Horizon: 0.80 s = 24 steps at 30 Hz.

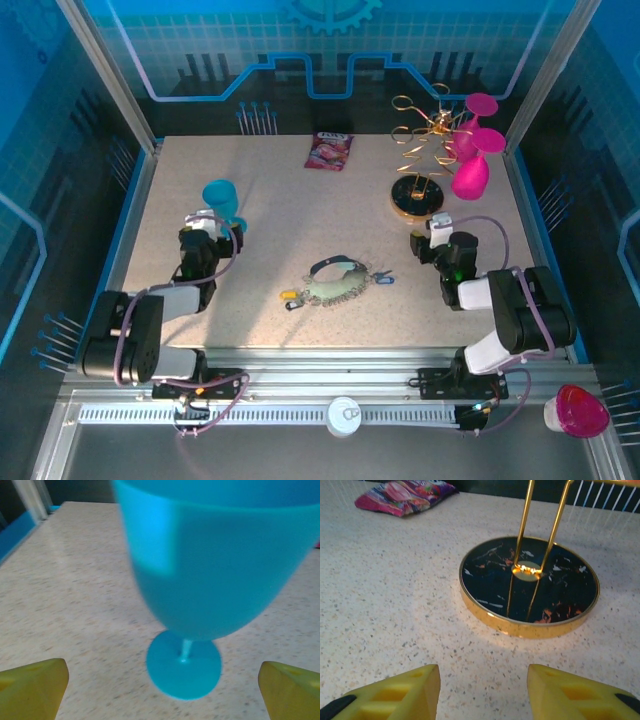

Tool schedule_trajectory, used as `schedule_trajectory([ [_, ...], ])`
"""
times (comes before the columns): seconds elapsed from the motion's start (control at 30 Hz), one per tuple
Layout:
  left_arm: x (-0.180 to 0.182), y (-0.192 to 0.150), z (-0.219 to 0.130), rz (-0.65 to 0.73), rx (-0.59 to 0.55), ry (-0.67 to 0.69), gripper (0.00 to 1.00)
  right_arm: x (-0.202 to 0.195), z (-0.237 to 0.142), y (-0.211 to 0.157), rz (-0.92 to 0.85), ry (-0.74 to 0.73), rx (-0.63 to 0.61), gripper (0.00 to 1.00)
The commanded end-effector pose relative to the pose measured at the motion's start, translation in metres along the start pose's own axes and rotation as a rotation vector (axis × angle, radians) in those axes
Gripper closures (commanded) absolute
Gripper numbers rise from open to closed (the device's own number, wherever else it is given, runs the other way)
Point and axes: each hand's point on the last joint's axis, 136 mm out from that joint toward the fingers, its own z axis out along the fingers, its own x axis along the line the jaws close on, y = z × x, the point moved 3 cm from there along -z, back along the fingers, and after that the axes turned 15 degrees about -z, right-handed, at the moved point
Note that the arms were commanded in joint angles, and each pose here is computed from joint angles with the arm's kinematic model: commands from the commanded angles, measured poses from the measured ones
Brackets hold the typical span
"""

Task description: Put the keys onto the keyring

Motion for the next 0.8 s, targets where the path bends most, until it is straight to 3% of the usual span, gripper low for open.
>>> schedule_trajectory([
  [0.0,-0.02,-0.004,0.011,0.017,-0.028,-0.151,0.01,-0.01,0.003,0.019,0.002,0.01,-0.083,0.5],
  [0.03,-0.02,-0.003,0.014,0.026,-0.069,-0.162,0.01,-0.01,0.003,0.019,0.002,0.013,-0.08,0.49],
  [0.1,-0.01,-0.005,0.016,-0.012,-0.001,-0.093,0.01,-0.009,0.004,0.019,0.0,0.022,-0.077,0.49],
  [0.2,0.006,0.001,0.019,-0.057,-0.049,0.035,0.01,-0.013,0.007,0.018,0.021,0.004,-0.053,0.49],
  [0.53,-0.001,0.001,0.023,-0.034,-0.028,-0.002,0.0,-0.015,0.009,0.017,0.027,-0.001,-0.037,0.43],
  [0.63,-0.001,0.0,0.024,-0.033,-0.026,-0.001,0.01,-0.015,0.009,0.017,0.026,-0.001,-0.034,0.33],
  [0.67,-0.001,0.001,0.023,-0.033,-0.029,-0.003,0.01,-0.015,0.01,0.018,0.024,-0.002,-0.037,0.04],
  [0.77,-0.003,0.0,0.023,-0.024,-0.026,-0.013,0.01,-0.015,0.009,0.017,0.015,-0.029,-0.025,0.0],
])
